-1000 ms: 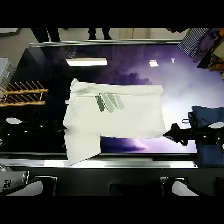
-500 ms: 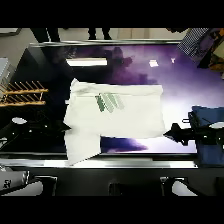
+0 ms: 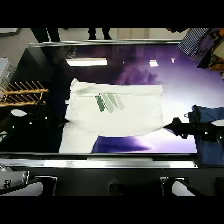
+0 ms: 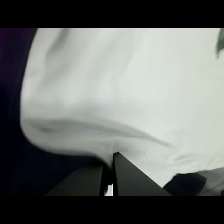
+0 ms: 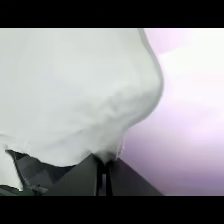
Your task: Fold the clothes and pants, and hang the long-sleeved shirts on hangers.
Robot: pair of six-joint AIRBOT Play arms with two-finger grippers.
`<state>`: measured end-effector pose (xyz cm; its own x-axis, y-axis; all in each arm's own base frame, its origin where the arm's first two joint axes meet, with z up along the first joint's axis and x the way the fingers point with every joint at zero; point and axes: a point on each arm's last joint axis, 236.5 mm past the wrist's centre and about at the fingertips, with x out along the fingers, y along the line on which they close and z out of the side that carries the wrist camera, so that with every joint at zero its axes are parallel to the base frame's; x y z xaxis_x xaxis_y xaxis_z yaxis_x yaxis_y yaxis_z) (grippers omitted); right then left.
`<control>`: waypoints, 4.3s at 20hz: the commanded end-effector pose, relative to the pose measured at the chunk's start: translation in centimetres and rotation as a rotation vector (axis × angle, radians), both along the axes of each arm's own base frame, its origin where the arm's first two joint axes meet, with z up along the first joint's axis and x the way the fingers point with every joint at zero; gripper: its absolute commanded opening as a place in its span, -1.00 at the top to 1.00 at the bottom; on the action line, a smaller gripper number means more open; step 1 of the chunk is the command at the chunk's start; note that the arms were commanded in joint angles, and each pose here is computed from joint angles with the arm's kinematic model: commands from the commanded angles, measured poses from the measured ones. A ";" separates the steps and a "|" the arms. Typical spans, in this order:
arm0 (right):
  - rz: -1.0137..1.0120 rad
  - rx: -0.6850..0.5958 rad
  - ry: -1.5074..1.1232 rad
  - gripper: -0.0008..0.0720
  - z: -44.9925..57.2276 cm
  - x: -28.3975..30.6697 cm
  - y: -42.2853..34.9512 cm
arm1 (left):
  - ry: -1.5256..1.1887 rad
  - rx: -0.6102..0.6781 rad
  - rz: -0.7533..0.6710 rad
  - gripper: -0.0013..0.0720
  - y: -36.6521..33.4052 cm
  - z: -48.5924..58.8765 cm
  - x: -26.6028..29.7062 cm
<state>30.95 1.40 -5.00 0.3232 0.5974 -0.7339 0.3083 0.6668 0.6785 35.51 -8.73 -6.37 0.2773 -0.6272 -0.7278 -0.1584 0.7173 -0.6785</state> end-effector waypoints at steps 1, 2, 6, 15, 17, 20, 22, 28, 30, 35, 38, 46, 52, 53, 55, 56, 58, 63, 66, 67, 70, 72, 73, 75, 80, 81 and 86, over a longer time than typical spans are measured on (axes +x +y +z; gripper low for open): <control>0.037 -0.099 -0.227 0.90 4.5 6.3 1.2 | -0.179 -0.005 0.022 0.92 0.1 6.8 6.0; 0.030 -0.158 -0.301 0.90 6.9 9.0 1.5 | -0.248 0.002 0.023 0.92 0.2 9.5 7.8; -0.035 -0.438 -0.689 0.90 23.3 17.6 0.4 | -0.581 0.029 0.050 0.92 1.0 24.8 13.7; -0.162 -0.718 -1.320 0.90 56.6 1.4 0.6 | -1.105 0.297 0.248 0.92 3.8 54.4 0.3; -0.216 -0.722 -1.383 0.90 59.1 -4.4 1.0 | -1.151 0.317 0.311 0.92 4.1 56.6 -4.7; -0.335 -0.747 -1.421 0.90 61.0 -10.4 -0.1 | -1.204 0.377 0.410 0.92 5.3 58.4 -10.6; -0.389 -0.755 -1.425 0.90 61.5 -11.8 -0.9 | -1.212 0.410 0.458 0.92 6.1 58.7 -12.5; -0.258 -0.686 -1.075 0.89 52.8 -2.6 -1.3 | -1.041 0.423 0.324 0.92 5.5 52.5 -6.9; -0.140 -0.628 -0.842 0.89 45.9 3.0 -0.9 | -0.914 0.417 0.236 0.92 5.4 47.2 -2.1; 0.072 -0.500 -0.346 0.89 27.1 14.3 -0.8 | -0.586 0.378 0.040 0.92 5.1 29.6 10.4; 0.105 -0.477 -0.223 0.89 18.2 19.3 -1.7 | -0.445 0.368 -0.027 0.92 4.2 19.0 16.1; 0.033 -0.467 -0.189 0.89 6.5 26.7 -3.3 | -0.325 0.393 -0.027 0.92 4.4 3.6 21.8; 0.130 -0.476 0.000 0.89 3.5 22.5 -3.4 | -0.126 0.326 -0.181 0.92 2.4 1.8 16.4; 0.143 -0.469 0.038 0.89 2.8 21.9 -3.3 | -0.098 0.316 -0.200 0.92 2.2 1.6 15.6; 0.162 -0.452 0.101 0.89 1.2 20.9 -3.1 | -0.045 0.303 -0.201 0.92 2.2 1.3 14.6; 0.164 -0.442 0.135 0.89 0.5 20.4 -3.0 | -0.029 0.299 -0.195 0.92 2.2 1.2 14.3; 0.173 -0.430 0.175 0.89 -0.8 19.7 -2.8 | -0.007 0.293 -0.211 0.92 1.9 0.9 13.8; 0.189 -0.413 0.237 0.89 -3.1 18.5 -2.6 | 0.076 0.271 -0.254 0.92 1.5 -0.9 12.1; 0.197 -0.391 0.251 0.89 -3.1 18.1 -2.1 | 0.114 0.260 -0.270 0.92 1.3 -1.9 11.5; 0.205 -0.372 0.260 0.89 -3.0 17.8 -1.7 | 0.119 0.259 -0.267 0.91 1.3 -2.1 11.5; 0.230 -0.330 0.287 0.89 -2.6 16.9 -0.8 | 0.115 0.261 -0.263 0.91 1.4 -2.2 11.6; 0.236 -0.325 0.297 0.61 -2.6 16.6 -0.7 | 0.115 0.261 -0.263 0.90 1.3 -2.2 11.6; 0.241 -0.311 0.301 0.46 -2.5 16.5 -0.4 | 0.120 0.259 -0.253 0.73 1.4 -2.1 11.6; 0.281 -0.263 0.319 -0.28 -1.5 15.5 0.7 | 0.136 0.251 -0.220 -0.23 1.7 -1.1 11.7; 0.286 -0.343 0.133 -0.38 7.1 15.0 -2.5 | 0.122 0.291 -0.230 -0.55 5.6 6.9 8.9; 0.248 -0.363 0.072 -0.38 9.5 15.1 -4.0 | 0.090 0.290 -0.204 -0.55 6.5 8.8 8.0; 0.119 -0.318 -0.076 -0.33 16.2 13.1 -7.9 | 0.124 0.239 -0.028 -0.55 8.3 9.1 -2.4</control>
